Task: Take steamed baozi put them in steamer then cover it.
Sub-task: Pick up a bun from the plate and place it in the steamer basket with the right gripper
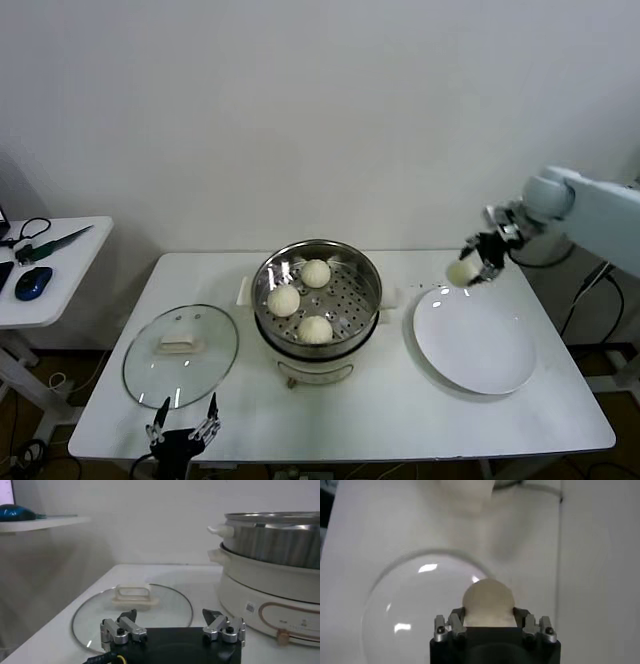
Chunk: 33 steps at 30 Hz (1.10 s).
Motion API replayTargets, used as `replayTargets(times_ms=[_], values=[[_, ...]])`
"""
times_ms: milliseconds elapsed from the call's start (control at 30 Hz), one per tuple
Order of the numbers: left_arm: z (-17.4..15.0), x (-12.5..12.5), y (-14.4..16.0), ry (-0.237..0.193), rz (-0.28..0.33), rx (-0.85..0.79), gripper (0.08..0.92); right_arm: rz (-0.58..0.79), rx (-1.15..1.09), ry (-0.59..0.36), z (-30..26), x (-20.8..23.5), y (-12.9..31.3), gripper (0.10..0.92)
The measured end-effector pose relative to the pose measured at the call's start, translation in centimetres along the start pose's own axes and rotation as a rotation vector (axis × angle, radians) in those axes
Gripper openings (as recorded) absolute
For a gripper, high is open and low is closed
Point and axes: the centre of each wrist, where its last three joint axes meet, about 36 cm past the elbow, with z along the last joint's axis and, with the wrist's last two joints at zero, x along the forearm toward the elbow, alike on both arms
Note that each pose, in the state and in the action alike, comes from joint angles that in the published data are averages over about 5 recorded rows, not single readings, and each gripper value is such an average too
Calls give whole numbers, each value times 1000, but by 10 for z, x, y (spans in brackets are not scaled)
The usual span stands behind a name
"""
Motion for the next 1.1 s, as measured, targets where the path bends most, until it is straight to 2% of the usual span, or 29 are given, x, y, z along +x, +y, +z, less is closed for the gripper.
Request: replayTargets(times_ms=[233,467,700,1100], values=[[-5,-1,3,-13,-4,-2,823,18,29,-97,-116,21,1,653],[-8,0,5,-19,-5,-2,823,-2,17,-83,-187,-7,16,653],[-8,2,5,-17,-4,-2,823,-26,-6,-29,-213,-47,30,653],[-7,2,5,-13,-1,-5,823,-28,-29,47,-217,-99,44,653]])
